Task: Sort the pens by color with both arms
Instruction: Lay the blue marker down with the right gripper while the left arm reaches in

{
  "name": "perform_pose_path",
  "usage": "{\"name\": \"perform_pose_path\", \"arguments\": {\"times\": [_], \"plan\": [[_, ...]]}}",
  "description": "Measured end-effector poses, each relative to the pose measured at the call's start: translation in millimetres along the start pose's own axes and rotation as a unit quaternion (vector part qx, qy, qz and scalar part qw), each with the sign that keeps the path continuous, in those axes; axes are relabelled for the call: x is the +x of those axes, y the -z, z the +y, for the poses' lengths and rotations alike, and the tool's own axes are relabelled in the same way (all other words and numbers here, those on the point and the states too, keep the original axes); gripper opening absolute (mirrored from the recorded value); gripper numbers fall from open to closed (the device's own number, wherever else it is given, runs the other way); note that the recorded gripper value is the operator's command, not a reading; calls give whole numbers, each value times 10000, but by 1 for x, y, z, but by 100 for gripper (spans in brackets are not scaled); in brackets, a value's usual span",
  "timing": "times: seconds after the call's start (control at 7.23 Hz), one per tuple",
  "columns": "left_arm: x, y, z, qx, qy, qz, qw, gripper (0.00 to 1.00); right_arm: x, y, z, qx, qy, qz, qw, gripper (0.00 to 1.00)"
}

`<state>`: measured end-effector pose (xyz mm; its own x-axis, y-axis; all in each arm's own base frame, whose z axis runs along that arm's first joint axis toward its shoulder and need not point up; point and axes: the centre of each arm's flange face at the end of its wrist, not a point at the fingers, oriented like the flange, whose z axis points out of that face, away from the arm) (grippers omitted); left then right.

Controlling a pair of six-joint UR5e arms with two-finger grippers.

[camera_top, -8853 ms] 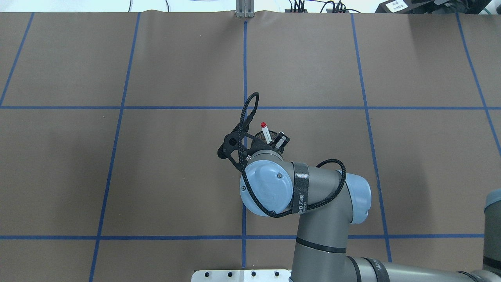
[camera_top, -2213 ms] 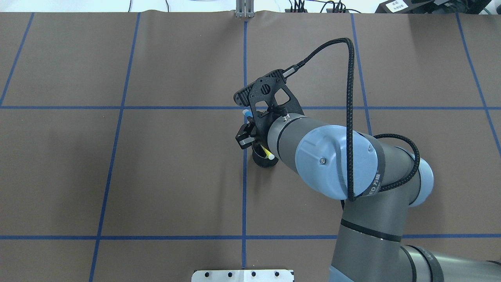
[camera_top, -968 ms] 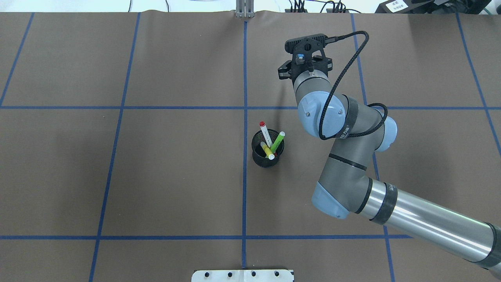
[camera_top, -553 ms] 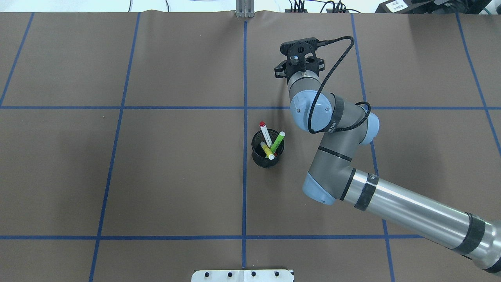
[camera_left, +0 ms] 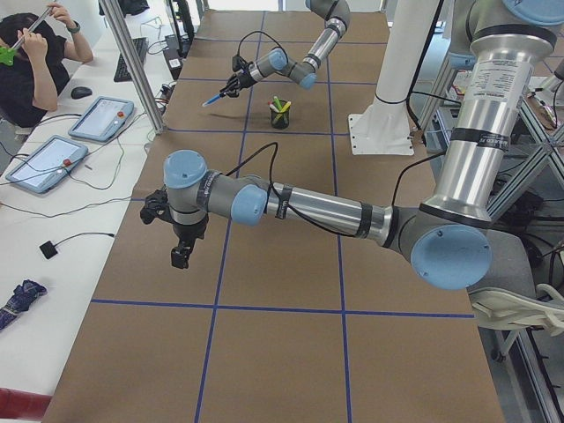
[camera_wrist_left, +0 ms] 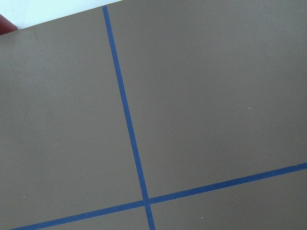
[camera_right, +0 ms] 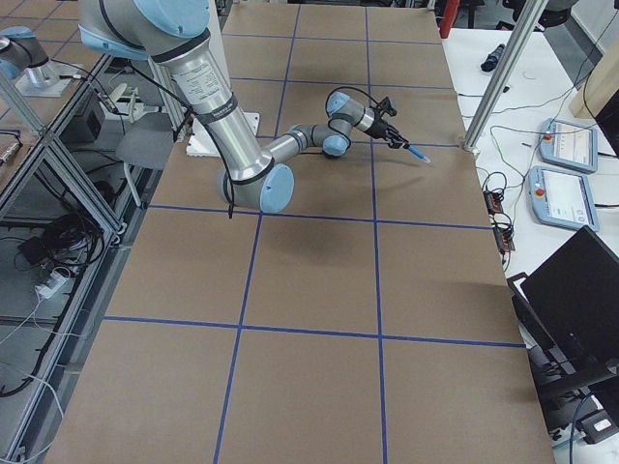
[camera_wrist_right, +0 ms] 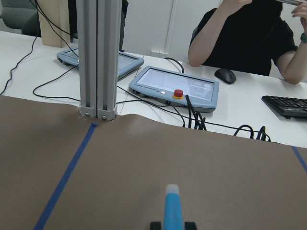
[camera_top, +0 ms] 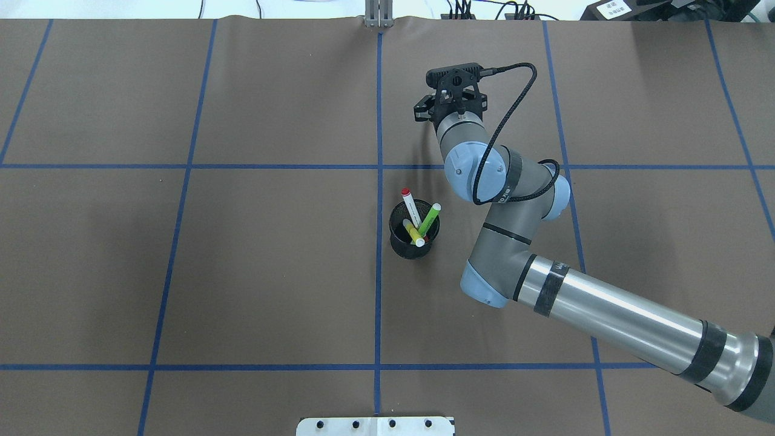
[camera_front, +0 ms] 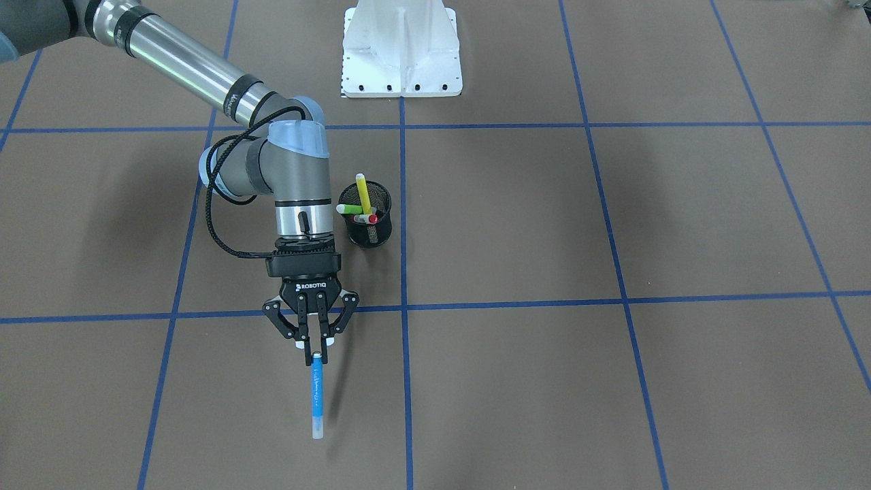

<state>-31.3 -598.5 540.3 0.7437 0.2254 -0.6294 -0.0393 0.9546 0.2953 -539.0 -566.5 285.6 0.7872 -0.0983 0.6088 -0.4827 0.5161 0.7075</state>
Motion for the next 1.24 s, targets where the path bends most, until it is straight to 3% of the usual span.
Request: {"name": "perform_pose_path", "arguments": {"times": [0.83, 0.97, 1.11, 1.24], "plan": [[-1, -1, 0, -10, 4, 0, 10000, 100, -10, 1, 12, -87, 13, -155, 9998, 3], [-1, -1, 0, -11, 5, 0, 10000, 100, -10, 1, 15, -102, 39, -152, 9998, 89], [-1, -1, 0, -13, 7, 0, 10000, 100, -11, 0, 18, -116, 67, -144, 9998, 99], [-1, -1, 0, -14, 8, 0, 10000, 100, -13, 1, 18, -112, 63, -162, 9998, 99]]}}
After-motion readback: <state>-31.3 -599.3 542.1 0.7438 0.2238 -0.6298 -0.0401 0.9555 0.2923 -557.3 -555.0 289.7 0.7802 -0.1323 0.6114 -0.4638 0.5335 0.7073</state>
